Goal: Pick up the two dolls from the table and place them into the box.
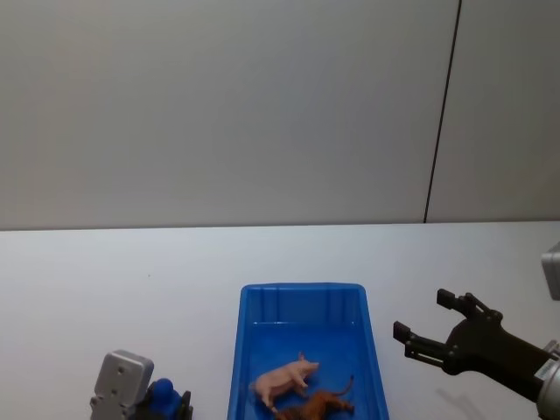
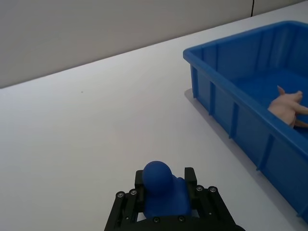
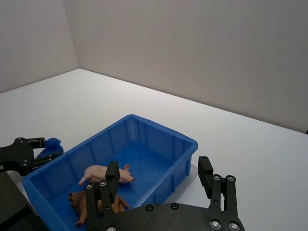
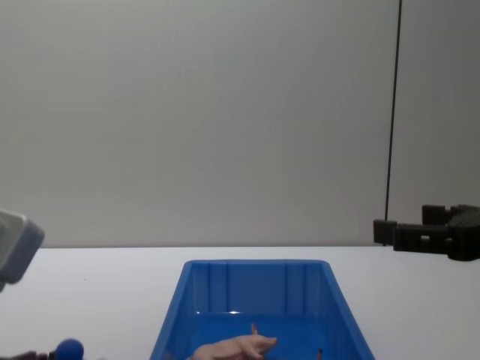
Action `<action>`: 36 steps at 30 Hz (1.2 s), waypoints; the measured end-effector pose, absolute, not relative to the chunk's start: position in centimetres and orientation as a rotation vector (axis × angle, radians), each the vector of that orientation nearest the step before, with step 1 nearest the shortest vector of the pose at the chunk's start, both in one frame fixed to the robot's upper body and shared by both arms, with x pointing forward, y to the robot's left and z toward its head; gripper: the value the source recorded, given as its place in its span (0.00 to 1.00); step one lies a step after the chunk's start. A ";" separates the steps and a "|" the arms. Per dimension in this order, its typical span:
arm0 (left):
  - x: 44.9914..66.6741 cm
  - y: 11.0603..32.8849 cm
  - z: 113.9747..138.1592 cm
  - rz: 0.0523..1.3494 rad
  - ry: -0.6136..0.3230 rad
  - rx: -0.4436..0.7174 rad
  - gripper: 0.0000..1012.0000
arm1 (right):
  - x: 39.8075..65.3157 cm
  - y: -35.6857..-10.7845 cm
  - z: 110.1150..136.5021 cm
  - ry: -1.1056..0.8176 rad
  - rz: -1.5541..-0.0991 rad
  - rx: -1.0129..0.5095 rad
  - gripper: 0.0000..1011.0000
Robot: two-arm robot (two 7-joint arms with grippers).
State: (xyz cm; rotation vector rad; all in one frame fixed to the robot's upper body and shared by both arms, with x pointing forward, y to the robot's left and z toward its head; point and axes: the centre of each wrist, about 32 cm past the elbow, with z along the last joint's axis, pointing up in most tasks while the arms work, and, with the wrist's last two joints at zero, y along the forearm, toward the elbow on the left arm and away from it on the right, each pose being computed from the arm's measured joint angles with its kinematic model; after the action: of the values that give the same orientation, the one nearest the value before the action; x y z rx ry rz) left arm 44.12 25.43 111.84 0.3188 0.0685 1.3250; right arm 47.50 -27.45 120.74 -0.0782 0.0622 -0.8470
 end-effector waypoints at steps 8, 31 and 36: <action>45.0 25.2 113.4 1.312 0.001 0.278 0.44 | 47.5 -27.5 120.7 0.062 -0.847 -0.078 0.99; 49.1 20.5 118.0 1.072 -0.184 0.096 0.56 | 47.5 -27.5 120.7 0.062 -0.847 -0.078 0.99; 50.1 19.2 118.4 0.992 -0.203 0.066 0.72 | 47.5 -27.5 120.7 0.062 -0.847 -0.078 0.99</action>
State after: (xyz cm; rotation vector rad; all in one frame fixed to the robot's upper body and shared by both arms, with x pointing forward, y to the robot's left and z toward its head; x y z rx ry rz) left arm 50.07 19.21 118.44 0.0656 -0.2029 0.9924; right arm 47.50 -27.45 120.74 -0.0783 0.0622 -0.8470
